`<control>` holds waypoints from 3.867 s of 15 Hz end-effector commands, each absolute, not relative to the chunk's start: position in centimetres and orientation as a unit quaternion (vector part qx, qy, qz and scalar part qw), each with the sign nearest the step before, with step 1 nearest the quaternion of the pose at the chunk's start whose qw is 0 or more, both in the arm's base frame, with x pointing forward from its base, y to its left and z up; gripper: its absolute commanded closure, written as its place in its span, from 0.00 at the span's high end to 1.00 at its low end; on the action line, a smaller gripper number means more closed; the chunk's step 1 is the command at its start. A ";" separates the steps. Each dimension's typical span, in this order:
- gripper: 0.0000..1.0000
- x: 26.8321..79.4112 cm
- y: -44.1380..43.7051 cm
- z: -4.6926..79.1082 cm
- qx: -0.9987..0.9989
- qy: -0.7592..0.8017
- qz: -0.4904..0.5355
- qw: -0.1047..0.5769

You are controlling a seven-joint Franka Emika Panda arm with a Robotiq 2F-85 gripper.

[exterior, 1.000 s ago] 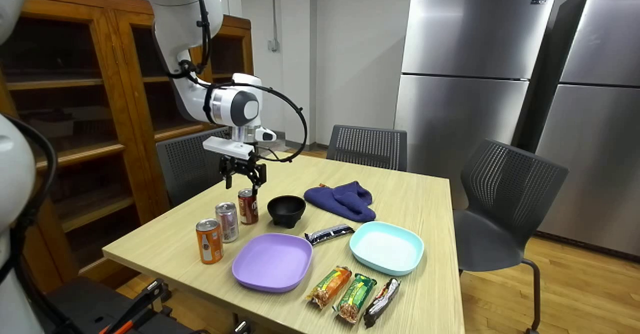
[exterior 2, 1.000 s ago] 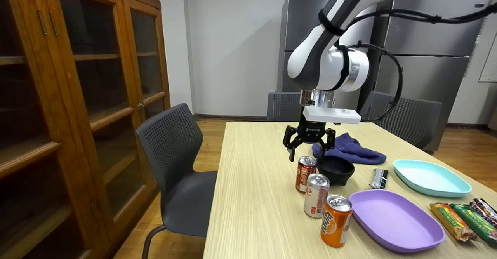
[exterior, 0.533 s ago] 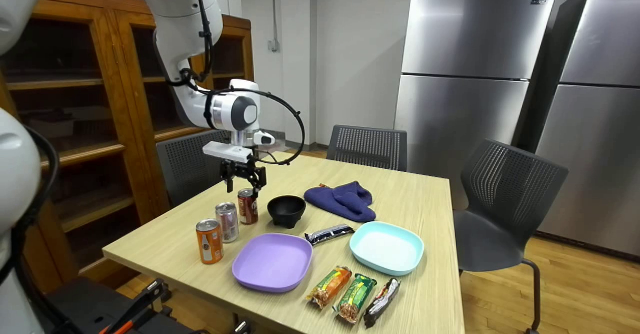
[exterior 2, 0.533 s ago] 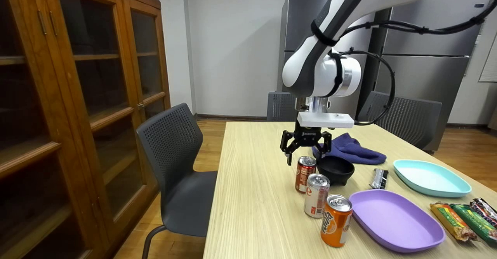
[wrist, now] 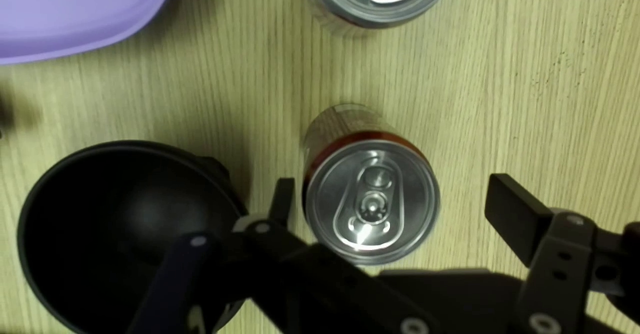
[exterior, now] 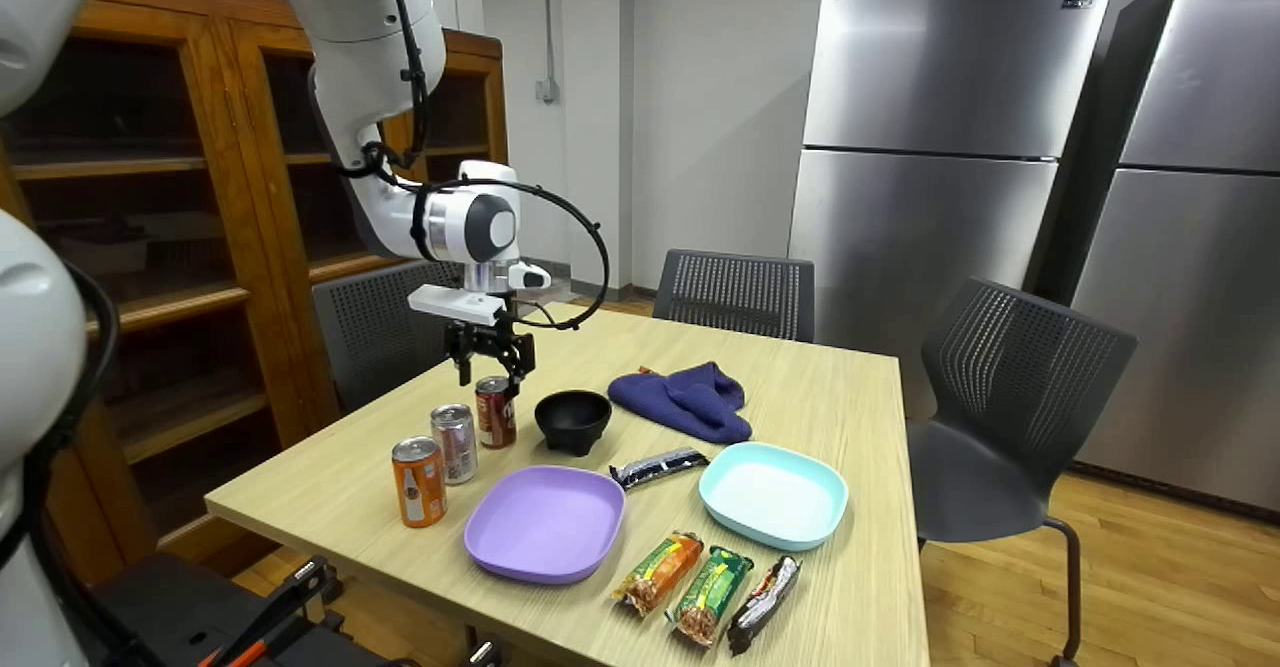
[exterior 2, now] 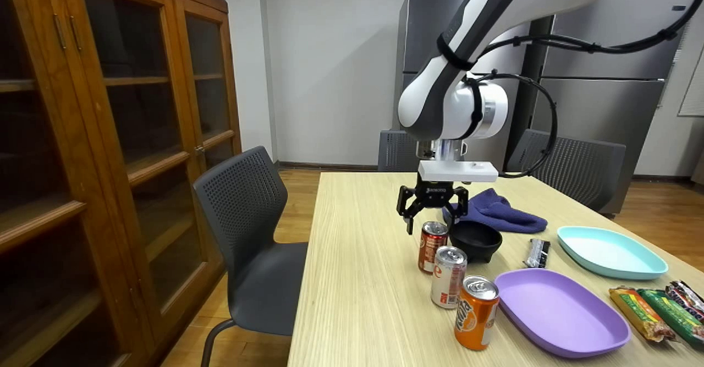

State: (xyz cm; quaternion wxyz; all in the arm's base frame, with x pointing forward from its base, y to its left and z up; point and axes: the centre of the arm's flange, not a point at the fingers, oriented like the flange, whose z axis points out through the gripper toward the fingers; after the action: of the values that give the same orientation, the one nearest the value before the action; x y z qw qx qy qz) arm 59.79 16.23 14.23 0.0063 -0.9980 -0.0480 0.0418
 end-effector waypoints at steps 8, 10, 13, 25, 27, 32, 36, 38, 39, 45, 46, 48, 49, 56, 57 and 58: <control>0.38 59.8 16.7 16.3 -0.999 -0.038 0.038 -0.007; 0.38 59.7 16.9 17.7 -0.999 -0.039 0.035 -0.001; 0.38 59.6 16.7 20.2 -0.999 -0.038 0.021 0.004; 0.38 55.8 12.3 30.1 -0.999 -0.008 -0.032 0.008; 0.38 54.9 10.8 30.6 -0.999 0.004 -0.031 0.007; 0.38 52.4 6.0 30.5 -0.999 0.045 -0.019 -0.002; 0.38 50.6 2.3 29.4 -0.997 0.082 -0.008 -0.009; 0.38 49.7 0.7 28.3 -0.995 0.100 -0.001 -0.009; 0.38 49.3 0.0 27.7 -0.994 0.110 0.005 -0.008; 0.38 47.6 -4.1 24.2 -0.983 0.180 0.021 0.003; 0.38 47.4 -4.5 23.7 -0.982 0.190 0.019 0.005; 0.38 47.3 -5.2 22.5 -0.978 0.210 0.014 0.013; 0.38 47.3 -5.5 22.0 -0.975 0.219 0.012 0.016; 0.38 47.9 -6.2 18.3 -0.966 0.258 0.008 0.021; 0.38 48.0 -6.2 17.8 -0.965 0.261 0.009 0.021; 0.38 48.0 -6.3 17.5 -0.965 0.263 0.010 0.020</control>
State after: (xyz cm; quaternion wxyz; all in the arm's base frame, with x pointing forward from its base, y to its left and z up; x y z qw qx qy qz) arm 47.23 -6.11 18.08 0.0179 -0.9696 0.2433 0.0167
